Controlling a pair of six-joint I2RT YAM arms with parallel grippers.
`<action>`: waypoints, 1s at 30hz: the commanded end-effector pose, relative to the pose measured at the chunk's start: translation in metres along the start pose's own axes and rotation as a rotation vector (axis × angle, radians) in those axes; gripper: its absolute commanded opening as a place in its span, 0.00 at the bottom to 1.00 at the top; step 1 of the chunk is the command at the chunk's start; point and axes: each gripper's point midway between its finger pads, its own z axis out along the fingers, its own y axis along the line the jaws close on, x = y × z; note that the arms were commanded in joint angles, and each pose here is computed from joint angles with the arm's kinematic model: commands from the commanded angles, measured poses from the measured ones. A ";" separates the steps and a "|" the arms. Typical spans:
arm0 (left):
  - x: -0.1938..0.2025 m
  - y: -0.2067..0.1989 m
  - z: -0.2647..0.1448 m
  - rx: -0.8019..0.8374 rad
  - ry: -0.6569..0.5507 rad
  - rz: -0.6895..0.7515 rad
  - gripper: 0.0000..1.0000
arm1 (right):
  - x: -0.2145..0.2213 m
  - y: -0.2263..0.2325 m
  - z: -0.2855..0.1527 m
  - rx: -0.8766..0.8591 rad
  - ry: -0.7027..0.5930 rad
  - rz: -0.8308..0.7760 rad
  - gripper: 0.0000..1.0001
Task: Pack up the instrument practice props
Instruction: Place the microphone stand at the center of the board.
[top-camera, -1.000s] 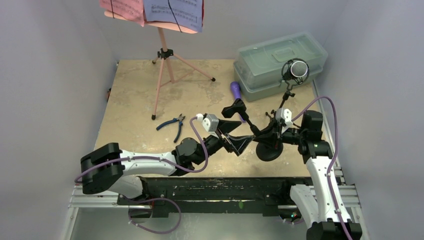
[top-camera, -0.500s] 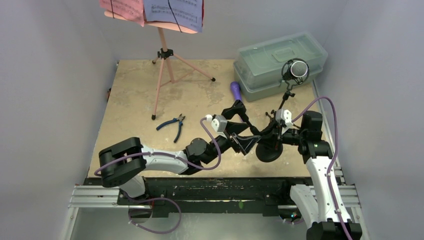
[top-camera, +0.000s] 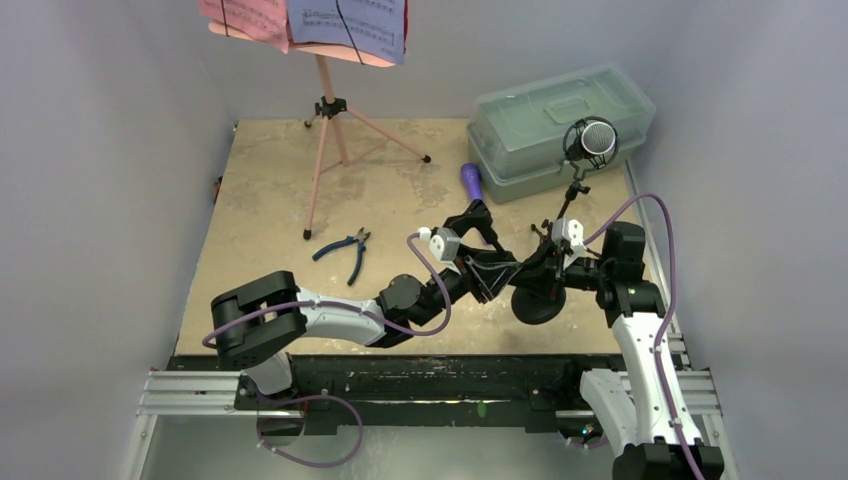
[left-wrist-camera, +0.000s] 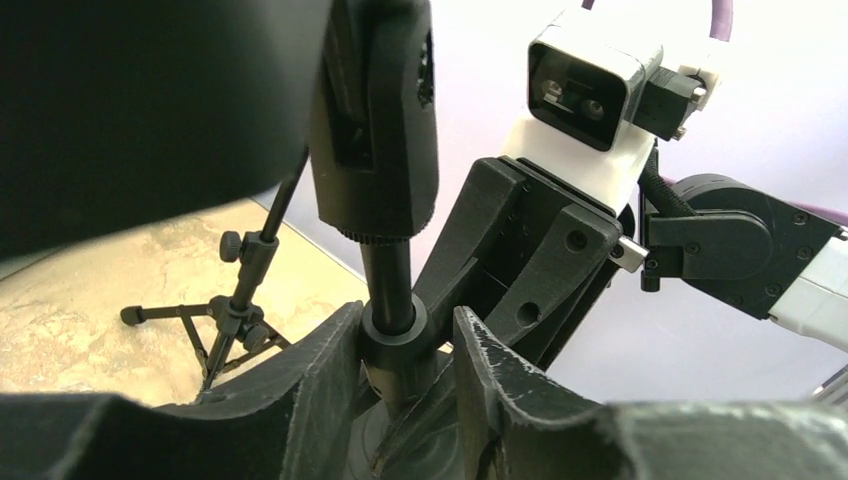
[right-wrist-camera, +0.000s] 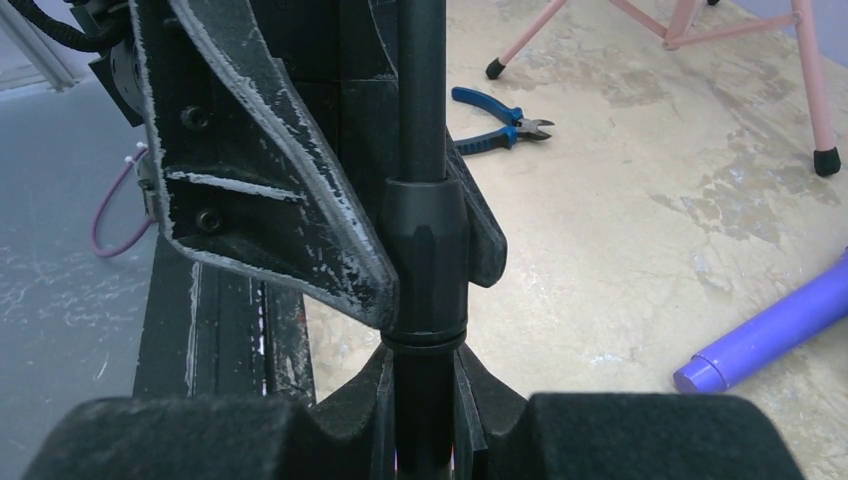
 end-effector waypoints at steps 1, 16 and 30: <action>-0.025 -0.012 0.010 0.034 -0.080 -0.027 0.34 | -0.020 0.004 -0.001 -0.032 -0.037 -0.080 0.00; -0.038 -0.011 0.004 0.032 -0.114 0.020 0.00 | -0.018 0.003 0.000 -0.031 -0.035 -0.078 0.38; -0.057 0.013 -0.015 -0.082 -0.087 0.233 0.00 | -0.017 0.004 -0.002 -0.019 -0.021 -0.113 0.85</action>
